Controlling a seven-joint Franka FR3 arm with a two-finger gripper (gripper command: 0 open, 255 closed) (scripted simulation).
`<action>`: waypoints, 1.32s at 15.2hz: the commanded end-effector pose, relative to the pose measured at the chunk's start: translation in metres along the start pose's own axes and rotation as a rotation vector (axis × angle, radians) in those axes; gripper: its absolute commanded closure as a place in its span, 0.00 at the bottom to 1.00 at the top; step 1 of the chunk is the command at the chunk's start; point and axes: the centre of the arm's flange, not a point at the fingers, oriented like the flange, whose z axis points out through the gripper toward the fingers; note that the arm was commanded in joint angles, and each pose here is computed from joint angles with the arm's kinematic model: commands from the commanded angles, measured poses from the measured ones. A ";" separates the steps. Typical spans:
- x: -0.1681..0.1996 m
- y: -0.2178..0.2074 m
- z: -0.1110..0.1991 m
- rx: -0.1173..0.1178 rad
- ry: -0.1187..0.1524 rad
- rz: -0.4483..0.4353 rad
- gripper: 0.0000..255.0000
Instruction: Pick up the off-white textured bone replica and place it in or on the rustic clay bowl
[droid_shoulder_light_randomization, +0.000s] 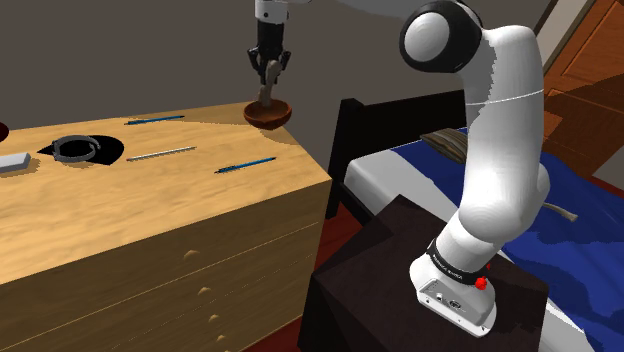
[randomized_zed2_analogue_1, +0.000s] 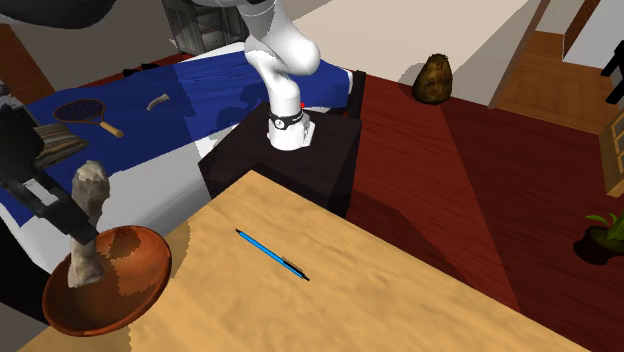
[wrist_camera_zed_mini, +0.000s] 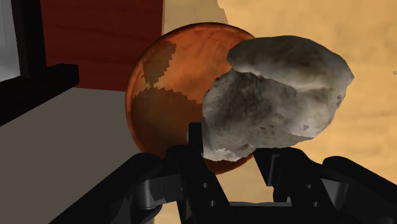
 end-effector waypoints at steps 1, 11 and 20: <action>0.003 0.005 0.007 0.000 0.000 -0.001 1.00; 0.005 0.008 0.060 0.000 0.000 -0.001 1.00; 0.005 0.008 0.075 0.000 0.000 -0.001 1.00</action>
